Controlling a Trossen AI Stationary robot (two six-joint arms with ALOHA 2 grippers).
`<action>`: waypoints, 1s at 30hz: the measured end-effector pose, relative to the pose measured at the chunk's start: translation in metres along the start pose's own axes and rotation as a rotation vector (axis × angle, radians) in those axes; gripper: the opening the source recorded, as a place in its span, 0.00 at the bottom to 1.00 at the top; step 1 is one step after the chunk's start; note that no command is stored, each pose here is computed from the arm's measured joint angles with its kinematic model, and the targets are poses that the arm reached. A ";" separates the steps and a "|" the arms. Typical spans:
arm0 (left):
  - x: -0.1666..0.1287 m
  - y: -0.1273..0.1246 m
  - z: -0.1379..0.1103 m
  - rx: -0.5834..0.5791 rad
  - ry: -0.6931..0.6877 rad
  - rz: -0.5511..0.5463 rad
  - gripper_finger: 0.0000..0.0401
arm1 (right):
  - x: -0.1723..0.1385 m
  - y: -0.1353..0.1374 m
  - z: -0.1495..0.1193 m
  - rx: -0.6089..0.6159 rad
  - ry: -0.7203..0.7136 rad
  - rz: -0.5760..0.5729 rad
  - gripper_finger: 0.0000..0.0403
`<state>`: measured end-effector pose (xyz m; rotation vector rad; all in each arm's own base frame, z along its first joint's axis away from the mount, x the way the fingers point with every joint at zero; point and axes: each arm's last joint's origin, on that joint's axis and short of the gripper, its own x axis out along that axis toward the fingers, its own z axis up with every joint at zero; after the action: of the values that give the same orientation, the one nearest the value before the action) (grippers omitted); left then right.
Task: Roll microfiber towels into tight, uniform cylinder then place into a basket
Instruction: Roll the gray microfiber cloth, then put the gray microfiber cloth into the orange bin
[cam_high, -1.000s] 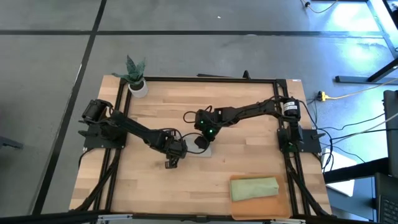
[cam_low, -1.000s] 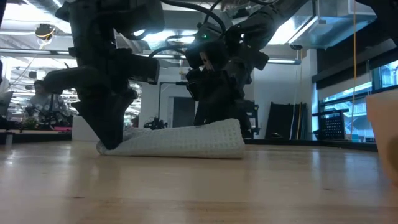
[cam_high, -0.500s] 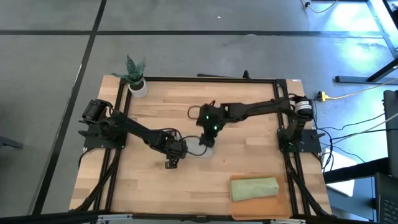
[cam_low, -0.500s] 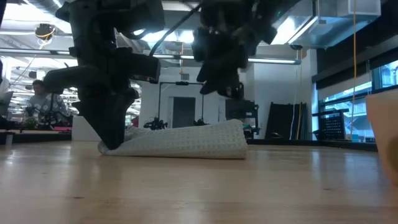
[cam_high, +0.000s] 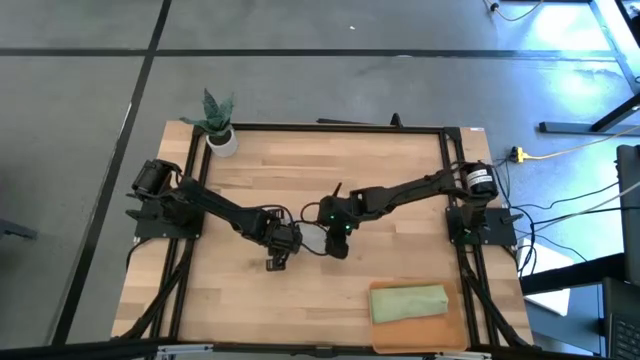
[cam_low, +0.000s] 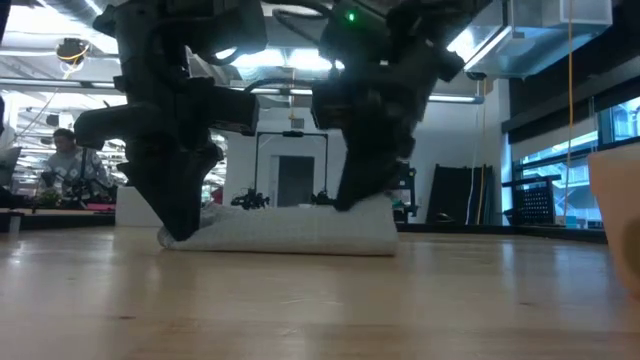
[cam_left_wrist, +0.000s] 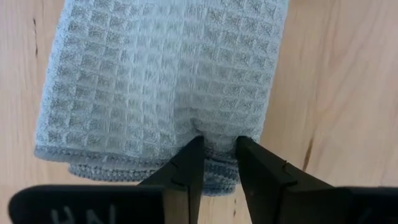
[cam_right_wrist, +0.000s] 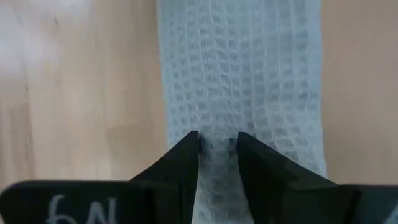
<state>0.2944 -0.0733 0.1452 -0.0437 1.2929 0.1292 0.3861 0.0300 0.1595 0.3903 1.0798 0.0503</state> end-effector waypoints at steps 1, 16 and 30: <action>0.000 0.000 0.000 0.000 0.000 0.000 0.22 | 0.003 -0.002 -0.003 0.004 0.012 -0.005 0.28; -0.018 0.001 0.000 -0.006 -0.028 -0.060 0.22 | 0.012 -0.014 -0.012 -0.022 0.045 -0.065 0.28; -0.093 0.020 -0.017 -0.027 -0.174 -0.041 0.22 | -0.018 -0.006 -0.003 -0.009 -0.031 -0.050 0.28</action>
<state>0.2508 -0.0613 0.2310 -0.0803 1.1163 0.1122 0.3735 0.0215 0.1718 0.3551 1.0579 0.0042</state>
